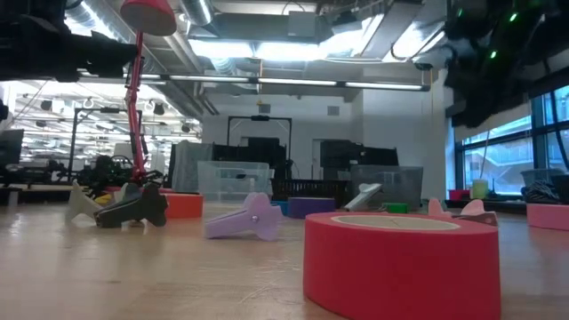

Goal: Pick and place Stapler, Stapler remover, tape
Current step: Put the top blue staple remover into the right black bin

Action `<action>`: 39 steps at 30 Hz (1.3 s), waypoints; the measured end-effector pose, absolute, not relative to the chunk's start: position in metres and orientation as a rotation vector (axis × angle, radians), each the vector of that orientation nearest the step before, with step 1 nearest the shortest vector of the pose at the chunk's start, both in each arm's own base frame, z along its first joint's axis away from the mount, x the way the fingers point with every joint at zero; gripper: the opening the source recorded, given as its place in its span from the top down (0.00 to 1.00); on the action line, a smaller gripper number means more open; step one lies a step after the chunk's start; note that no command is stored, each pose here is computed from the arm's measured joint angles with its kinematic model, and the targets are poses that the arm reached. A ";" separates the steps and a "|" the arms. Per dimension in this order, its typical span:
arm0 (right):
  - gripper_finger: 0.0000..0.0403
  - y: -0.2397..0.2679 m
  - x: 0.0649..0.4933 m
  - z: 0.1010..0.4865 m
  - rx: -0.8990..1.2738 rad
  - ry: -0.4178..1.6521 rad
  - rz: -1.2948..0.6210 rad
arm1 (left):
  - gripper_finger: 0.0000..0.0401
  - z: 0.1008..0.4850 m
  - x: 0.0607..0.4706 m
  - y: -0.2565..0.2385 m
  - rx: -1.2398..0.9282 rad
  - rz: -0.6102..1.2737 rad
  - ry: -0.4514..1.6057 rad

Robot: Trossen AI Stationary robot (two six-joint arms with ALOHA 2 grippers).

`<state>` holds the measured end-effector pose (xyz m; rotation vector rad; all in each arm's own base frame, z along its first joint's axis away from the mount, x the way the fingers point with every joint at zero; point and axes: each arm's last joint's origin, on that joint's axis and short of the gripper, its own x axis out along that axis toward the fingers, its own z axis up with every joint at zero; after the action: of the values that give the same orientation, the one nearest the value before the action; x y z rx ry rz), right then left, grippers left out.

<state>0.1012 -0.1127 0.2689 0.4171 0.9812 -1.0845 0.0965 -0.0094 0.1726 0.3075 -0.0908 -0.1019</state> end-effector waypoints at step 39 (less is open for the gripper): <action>0.78 -0.182 0.144 0.199 -0.038 1.159 -0.324 | 0.41 0.179 0.089 0.012 -0.107 0.675 -0.158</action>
<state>0.1439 -0.1822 0.1991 -0.0382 1.1588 -0.3240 0.0894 0.0122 0.1792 -0.1067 -0.1582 0.6750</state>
